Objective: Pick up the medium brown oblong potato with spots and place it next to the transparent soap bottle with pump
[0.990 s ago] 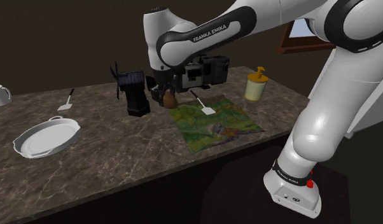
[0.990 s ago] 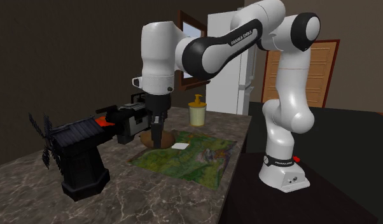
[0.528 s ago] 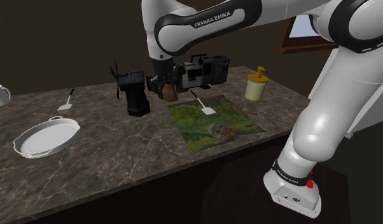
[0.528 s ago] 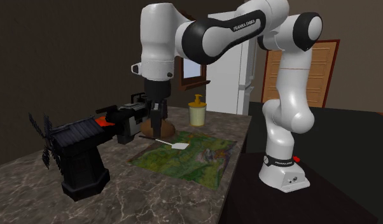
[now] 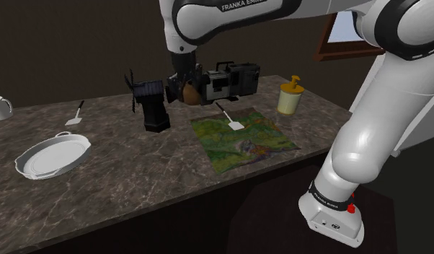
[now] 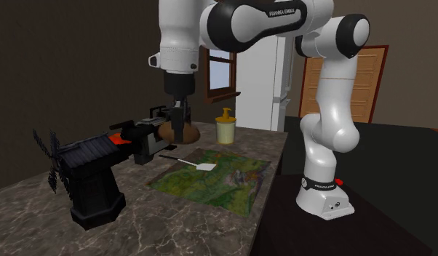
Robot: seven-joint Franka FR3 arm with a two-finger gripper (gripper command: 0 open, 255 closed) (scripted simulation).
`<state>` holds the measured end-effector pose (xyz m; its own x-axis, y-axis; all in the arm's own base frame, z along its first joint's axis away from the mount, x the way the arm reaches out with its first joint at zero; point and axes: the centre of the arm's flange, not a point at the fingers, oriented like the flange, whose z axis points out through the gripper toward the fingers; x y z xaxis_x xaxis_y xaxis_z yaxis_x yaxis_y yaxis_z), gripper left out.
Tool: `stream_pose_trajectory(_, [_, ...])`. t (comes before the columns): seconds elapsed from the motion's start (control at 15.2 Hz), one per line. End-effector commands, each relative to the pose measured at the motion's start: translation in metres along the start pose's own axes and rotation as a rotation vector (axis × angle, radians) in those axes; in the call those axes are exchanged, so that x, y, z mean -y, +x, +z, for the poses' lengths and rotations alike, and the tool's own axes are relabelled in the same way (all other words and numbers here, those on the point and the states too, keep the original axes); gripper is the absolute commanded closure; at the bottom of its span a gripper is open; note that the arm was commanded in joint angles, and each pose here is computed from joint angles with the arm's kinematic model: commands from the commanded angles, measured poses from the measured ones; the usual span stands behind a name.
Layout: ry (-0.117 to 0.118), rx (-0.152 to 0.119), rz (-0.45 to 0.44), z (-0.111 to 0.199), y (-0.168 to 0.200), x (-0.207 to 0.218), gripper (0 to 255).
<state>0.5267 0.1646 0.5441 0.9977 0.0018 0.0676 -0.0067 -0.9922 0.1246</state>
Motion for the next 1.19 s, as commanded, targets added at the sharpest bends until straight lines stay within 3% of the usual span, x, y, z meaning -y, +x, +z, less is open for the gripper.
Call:
stream_pose_trajectory(0.0, [0.000,0.000,0.000,-0.011,0.002,-0.001,255])
stream_pose_trajectory(0.66, [0.000,0.000,0.000,-0.060,0.005,-0.007,255])
stream_pose_trajectory(1.12, [0.000,0.000,0.000,-0.050,-0.012,-0.097,255])
